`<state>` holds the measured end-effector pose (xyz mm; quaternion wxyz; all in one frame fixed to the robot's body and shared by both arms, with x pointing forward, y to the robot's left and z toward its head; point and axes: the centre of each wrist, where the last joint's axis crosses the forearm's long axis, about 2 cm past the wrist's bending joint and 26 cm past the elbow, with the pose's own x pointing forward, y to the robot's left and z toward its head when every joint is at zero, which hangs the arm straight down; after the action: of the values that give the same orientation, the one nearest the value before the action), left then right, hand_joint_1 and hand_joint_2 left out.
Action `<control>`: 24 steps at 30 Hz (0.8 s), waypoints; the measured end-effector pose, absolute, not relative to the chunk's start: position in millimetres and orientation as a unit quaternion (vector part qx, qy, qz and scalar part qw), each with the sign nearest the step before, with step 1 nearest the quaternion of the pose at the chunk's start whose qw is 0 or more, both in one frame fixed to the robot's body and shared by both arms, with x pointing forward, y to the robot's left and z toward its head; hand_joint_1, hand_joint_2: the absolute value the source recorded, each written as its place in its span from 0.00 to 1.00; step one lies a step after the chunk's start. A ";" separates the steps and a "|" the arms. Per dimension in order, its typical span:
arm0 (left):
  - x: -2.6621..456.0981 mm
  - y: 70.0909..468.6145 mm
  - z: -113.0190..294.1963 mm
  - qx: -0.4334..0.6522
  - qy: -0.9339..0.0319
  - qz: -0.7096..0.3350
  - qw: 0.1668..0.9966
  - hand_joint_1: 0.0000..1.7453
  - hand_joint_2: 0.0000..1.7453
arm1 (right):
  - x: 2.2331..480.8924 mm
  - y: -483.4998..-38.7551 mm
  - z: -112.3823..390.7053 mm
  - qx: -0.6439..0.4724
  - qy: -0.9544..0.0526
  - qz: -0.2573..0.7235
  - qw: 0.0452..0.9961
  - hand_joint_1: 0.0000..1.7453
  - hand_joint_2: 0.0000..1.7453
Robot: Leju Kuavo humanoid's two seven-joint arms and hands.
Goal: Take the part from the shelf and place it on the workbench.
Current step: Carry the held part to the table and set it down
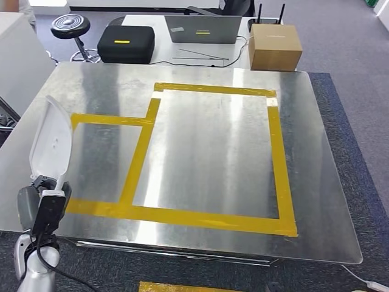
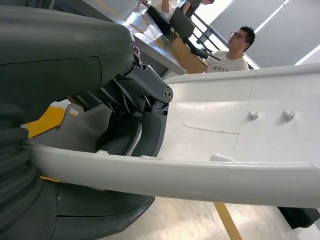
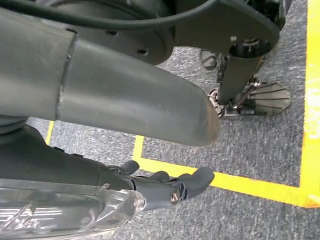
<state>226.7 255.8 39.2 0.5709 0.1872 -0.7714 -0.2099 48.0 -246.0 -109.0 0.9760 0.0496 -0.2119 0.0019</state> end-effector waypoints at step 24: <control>302.9 209.7 65.7 0.335 -0.671 -0.432 0.501 0.89 1.00 | 53.5 -241.0 -107.8 0.053 -0.202 0.049 0.977 0.00 0.00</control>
<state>302.9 209.7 65.7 0.5010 0.3348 -0.6711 -0.4319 53.5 -241.0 -107.8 0.9768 0.0529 -0.2018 0.0486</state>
